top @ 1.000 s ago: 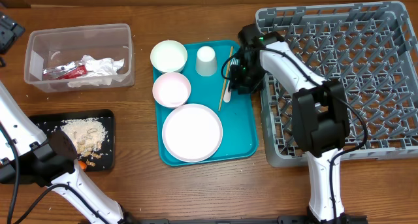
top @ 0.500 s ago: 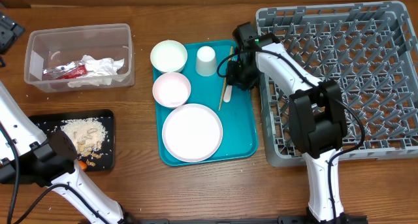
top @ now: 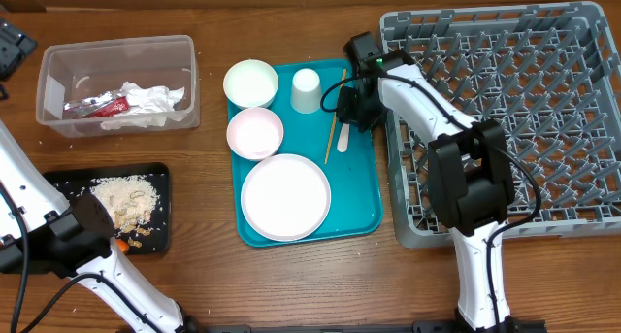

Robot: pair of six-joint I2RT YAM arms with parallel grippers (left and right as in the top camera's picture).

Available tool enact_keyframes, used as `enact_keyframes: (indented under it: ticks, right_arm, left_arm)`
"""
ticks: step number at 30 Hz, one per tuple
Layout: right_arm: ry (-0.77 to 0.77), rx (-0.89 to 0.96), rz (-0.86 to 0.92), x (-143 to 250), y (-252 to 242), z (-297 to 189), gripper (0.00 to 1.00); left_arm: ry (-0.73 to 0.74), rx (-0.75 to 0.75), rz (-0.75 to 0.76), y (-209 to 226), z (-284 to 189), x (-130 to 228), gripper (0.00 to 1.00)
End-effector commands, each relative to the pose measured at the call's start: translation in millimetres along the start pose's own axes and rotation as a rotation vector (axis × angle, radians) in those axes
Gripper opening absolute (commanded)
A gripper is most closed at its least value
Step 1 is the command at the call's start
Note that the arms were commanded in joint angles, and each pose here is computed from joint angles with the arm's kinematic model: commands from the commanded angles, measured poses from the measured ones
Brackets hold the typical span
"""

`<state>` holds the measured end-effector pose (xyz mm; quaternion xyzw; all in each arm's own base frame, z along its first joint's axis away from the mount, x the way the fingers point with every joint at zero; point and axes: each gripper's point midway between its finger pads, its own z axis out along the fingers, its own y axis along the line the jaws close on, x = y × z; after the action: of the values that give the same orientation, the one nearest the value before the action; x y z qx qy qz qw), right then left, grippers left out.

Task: Sort waste into correct bins and load items into the dishwasher rack
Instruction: 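Lower the right gripper over the white plastic fork on the tray, then close the right gripper on the fork and lift it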

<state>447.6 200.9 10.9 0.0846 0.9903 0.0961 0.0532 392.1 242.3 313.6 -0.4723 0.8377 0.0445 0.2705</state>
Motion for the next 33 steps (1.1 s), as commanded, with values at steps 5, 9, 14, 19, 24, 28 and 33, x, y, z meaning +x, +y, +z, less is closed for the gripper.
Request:
enact_keyframes:
  ticks: [5,9,14,19,24,28,33]
  right_arm:
    - [-0.055,0.148,-0.040,13,2,3,0.32]
    - [-0.054,0.157,-0.039,14,1,3,0.24]
    - [-0.038,0.161,-0.034,17,0,2,0.08]
    - [0.027,0.090,-0.021,25,9,-3,0.04]
    - [0.053,0.001,-0.012,19,24,-21,0.04]
    - [0.024,-0.035,-0.020,6,30,-52,0.04]
    - [-0.027,-0.062,-0.010,-9,27,-86,0.04]
  left_arm:
    - [0.000,-0.009,-0.013,1,3,-1,1.00]
    - [0.000,-0.009,-0.013,1,3,-1,1.00]
    - [0.000,-0.009,-0.013,1,3,-1,1.00]
    - [0.000,-0.009,-0.013,1,3,-1,1.00]
    - [0.000,-0.009,-0.013,1,3,-1,1.00]
    - [0.000,-0.009,-0.013,1,3,-1,1.00]
    - [-0.001,-0.008,-0.013,1,3,-1,1.00]
